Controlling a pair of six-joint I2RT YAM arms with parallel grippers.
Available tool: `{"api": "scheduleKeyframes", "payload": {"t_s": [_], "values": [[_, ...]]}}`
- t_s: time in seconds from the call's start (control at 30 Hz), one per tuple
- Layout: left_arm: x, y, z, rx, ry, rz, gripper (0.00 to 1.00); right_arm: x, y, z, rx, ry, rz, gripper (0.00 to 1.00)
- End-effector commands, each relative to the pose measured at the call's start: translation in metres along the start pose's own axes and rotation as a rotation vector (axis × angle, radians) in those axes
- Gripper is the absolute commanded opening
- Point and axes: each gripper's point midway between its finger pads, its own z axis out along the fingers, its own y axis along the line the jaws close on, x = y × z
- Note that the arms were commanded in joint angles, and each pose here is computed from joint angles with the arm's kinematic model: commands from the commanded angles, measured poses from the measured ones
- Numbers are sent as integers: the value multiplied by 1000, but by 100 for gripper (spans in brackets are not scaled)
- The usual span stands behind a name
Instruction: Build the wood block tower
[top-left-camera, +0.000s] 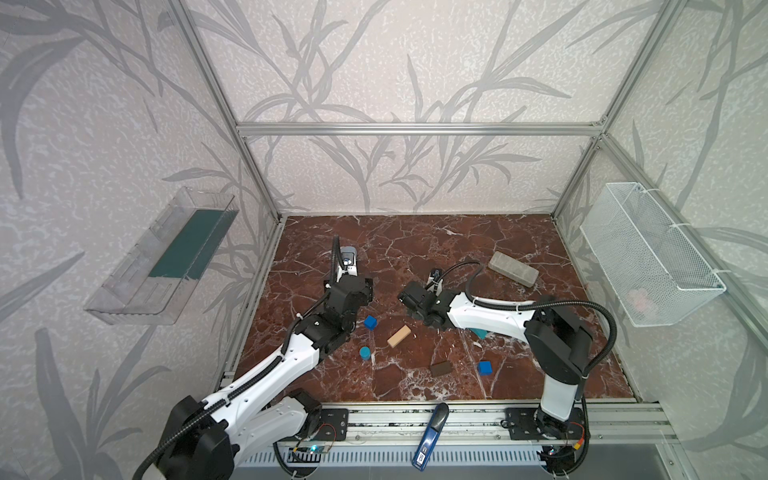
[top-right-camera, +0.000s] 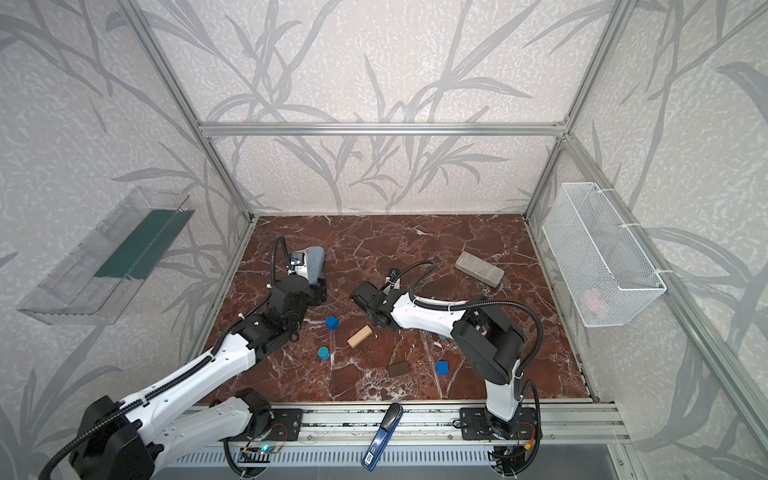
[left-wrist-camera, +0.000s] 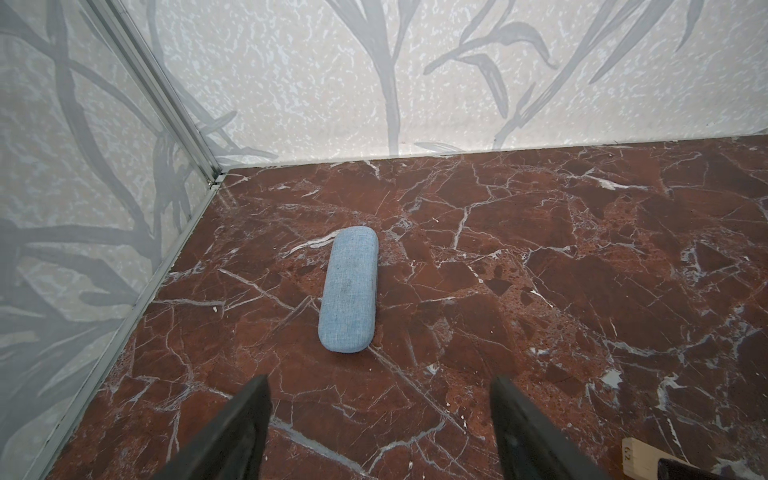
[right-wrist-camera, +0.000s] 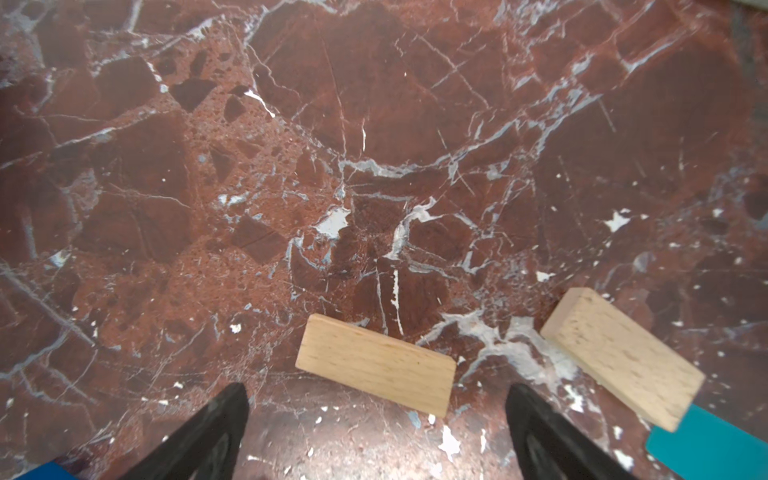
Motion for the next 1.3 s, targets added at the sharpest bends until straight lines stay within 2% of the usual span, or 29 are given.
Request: {"api": "scheduleKeyframes", "payload": {"t_s": [0.0, 0.5, 1.27], "values": [[0, 8, -2, -38, -15, 10, 82, 1, 1, 5, 37, -8, 32, 98], [0, 17, -6, -68, -45, 7, 85, 7, -7, 25, 126, 18, 31, 98], [2, 17, -2, -81, -33, 31, 86, 19, -6, 43, 112, 76, 36, 95]]}}
